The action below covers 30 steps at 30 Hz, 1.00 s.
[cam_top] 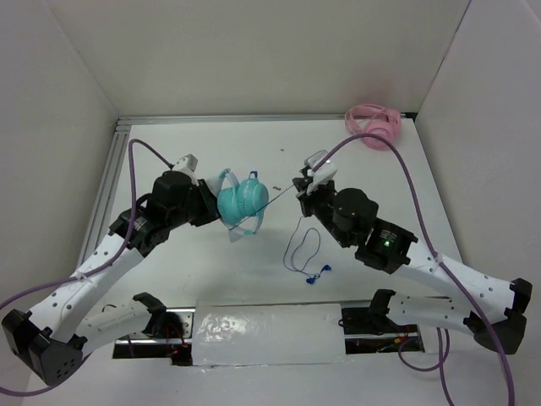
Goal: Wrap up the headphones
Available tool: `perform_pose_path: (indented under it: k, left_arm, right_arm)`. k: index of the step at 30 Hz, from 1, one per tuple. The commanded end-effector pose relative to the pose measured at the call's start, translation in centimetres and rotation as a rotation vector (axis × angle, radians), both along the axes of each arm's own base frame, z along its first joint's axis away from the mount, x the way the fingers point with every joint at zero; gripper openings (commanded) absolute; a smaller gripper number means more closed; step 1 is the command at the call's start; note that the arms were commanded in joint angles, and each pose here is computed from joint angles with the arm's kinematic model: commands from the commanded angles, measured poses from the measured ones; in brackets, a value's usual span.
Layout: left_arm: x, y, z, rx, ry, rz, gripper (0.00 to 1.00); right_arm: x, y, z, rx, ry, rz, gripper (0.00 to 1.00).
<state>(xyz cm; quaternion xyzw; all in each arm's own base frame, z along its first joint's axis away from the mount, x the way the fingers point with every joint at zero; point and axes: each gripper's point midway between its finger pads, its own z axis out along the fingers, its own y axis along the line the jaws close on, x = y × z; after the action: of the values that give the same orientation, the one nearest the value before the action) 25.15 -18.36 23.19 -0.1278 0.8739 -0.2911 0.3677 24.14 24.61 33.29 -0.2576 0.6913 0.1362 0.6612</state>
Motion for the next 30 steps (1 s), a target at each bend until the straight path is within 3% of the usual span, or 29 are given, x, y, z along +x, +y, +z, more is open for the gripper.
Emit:
perform_pose_path:
  k: [1,8,10,17,21,25,28,30]
  left_arm:
    - [-0.9,-0.6,1.6,-0.002,-0.1,-0.123,0.0]
    - [-5.2,-3.6,7.7,-0.196,-0.279,-0.411,0.0]
    - [-6.0,-4.0,8.7,-0.225,-0.306,-0.451,0.0]
    - [-9.5,-5.0,11.4,-0.322,-0.373,-0.63,0.0]
    - [-7.9,-4.3,9.8,-0.273,-0.302,-0.517,0.0]
    - [-4.4,-2.7,5.2,-0.182,-0.157,-0.284,0.0]
    - [-3.2,-2.2,1.4,-0.117,-0.024,-0.195,0.0]
    - [-3.0,-2.5,0.5,-0.103,-0.008,-0.211,0.0]
  right_arm:
    - [1.2,-3.3,6.5,0.229,-0.129,-0.109,0.08]
    - [4.5,-7.2,5.2,0.39,-0.123,-0.194,0.09]
    - [5.6,-7.7,4.3,0.398,-0.111,-0.207,0.0]
    - [7.9,-6.2,2.3,0.385,-0.089,-0.11,0.0]
    - [6.2,-6.3,4.3,0.43,-0.161,-0.056,0.0]
    - [2.9,-8.2,7.7,0.458,-0.241,-0.029,0.0]
    - [1.2,-8.2,9.3,0.437,-0.275,0.025,0.0]
    - [0.8,-8.0,10.3,0.428,-0.281,0.047,0.0]
